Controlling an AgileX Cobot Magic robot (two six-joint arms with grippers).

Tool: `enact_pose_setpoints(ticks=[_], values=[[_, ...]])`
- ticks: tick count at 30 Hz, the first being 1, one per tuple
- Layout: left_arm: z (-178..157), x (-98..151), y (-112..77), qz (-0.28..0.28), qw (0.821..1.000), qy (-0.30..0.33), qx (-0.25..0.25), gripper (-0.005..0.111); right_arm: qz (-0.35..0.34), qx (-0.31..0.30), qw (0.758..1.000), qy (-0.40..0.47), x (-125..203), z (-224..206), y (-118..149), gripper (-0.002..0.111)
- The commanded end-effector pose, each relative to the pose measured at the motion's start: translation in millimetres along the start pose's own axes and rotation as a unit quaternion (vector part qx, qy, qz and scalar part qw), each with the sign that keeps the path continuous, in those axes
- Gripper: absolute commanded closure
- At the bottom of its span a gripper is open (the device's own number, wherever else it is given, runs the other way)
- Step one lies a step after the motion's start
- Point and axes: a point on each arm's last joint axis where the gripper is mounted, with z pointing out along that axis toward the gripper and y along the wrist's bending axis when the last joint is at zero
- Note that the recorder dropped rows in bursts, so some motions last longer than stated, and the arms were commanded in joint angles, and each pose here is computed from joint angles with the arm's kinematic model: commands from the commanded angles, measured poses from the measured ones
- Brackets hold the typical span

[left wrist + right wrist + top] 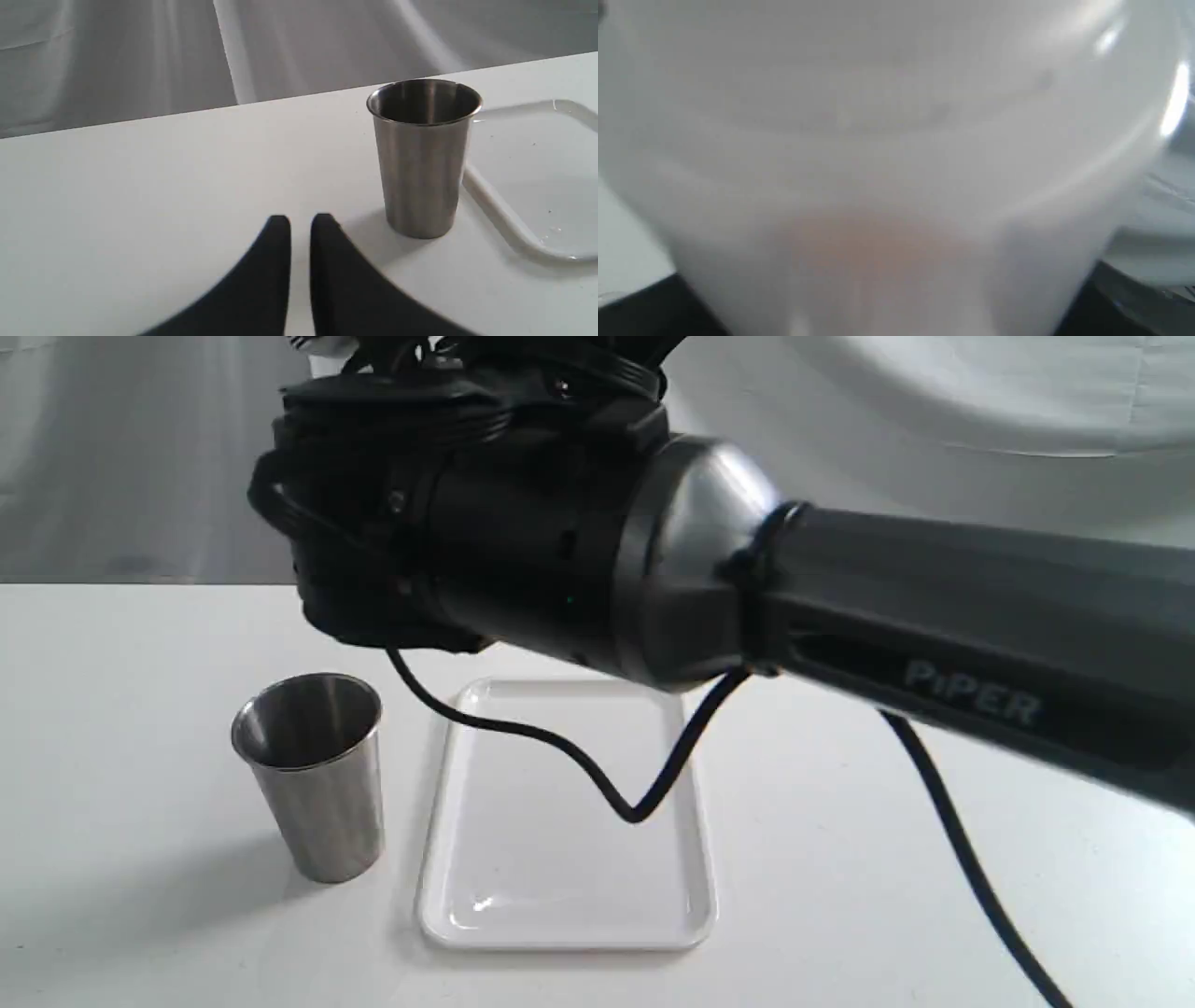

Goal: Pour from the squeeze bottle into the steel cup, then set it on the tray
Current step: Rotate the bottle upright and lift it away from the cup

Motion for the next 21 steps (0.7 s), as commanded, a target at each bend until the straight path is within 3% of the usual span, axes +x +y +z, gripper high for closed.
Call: enact_pose_setpoints(ticks=[1, 12, 21], values=[[0, 1, -0.2, 0.000, 1.000, -0.004, 0.001, 0.098, 0.028, -0.023, 0.999, -0.030, -16, -8, -18, 0.067], [0, 1, -0.2, 0.000, 1.000, -0.004, 0.001, 0.098, 0.066, -0.090, 0.992, -0.064, -30, -17, -38, 0.067], [0, 1, -0.2, 0.000, 1.000, -0.004, 0.001, 0.098, 0.150, -0.224, 0.960, -0.070, -14, -8, -69, 0.067]])
